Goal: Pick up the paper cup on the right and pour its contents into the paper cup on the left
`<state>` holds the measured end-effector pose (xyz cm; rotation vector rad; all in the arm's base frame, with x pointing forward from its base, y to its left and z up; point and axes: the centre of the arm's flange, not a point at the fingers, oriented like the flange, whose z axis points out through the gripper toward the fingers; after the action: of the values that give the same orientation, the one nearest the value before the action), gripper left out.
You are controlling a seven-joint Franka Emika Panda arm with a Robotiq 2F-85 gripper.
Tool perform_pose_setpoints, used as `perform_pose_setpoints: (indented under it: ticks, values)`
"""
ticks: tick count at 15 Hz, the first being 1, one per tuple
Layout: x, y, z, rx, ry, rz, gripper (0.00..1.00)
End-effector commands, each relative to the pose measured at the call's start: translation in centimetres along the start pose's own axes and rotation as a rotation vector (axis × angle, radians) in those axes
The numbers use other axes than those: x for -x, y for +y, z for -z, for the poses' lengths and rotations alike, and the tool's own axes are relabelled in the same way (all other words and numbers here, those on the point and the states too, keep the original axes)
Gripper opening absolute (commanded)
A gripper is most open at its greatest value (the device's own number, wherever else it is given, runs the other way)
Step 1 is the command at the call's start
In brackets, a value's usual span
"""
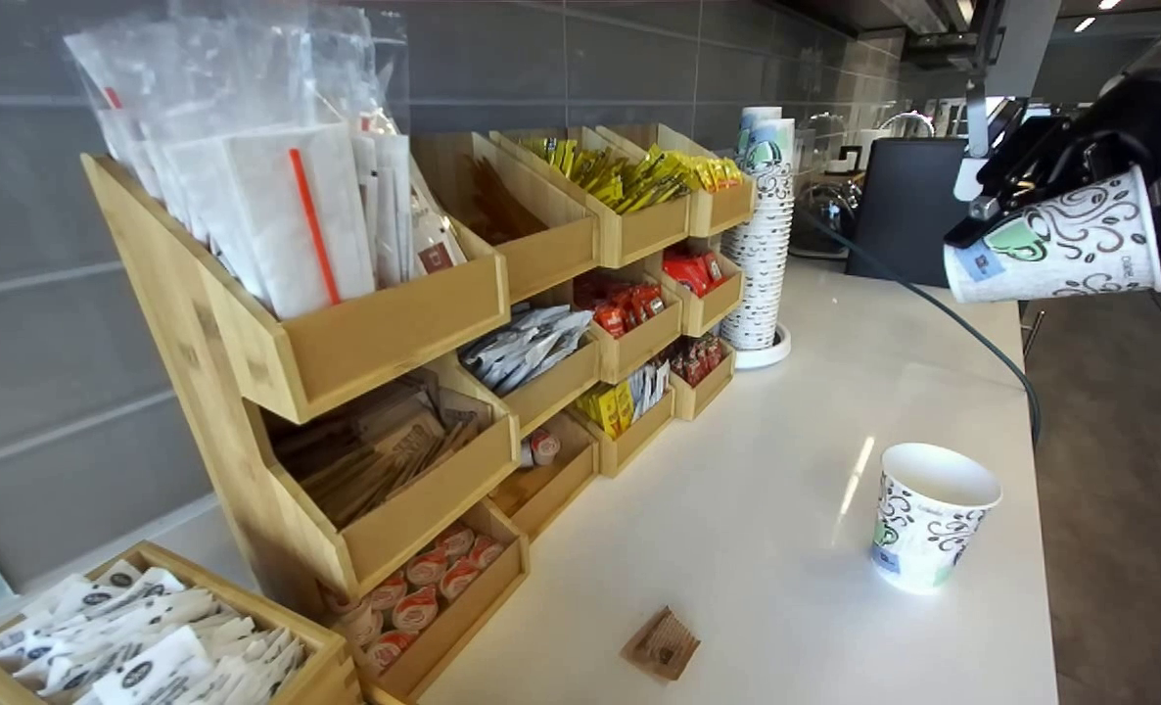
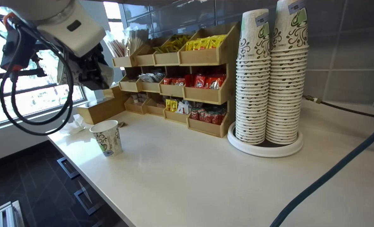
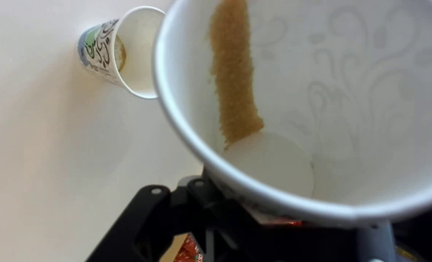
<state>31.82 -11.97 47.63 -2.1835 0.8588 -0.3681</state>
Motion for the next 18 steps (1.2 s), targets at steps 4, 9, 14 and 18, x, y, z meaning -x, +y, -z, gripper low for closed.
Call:
perform_pose_setpoints:
  ticks: [4, 9, 14, 18]
  values:
    - [0.1, 0.5, -0.2, 0.004, -0.003, -0.032, 0.67]
    - [-2.1, 3.1, 0.9, 0.003, 0.068, -0.208, 0.42]
    - [-3.7, 6.2, 0.2, 0.008, 0.049, -0.463, 0.42]
    - [-4.4, 7.8, -1.4, 0.013, 0.021, -0.621, 0.42]
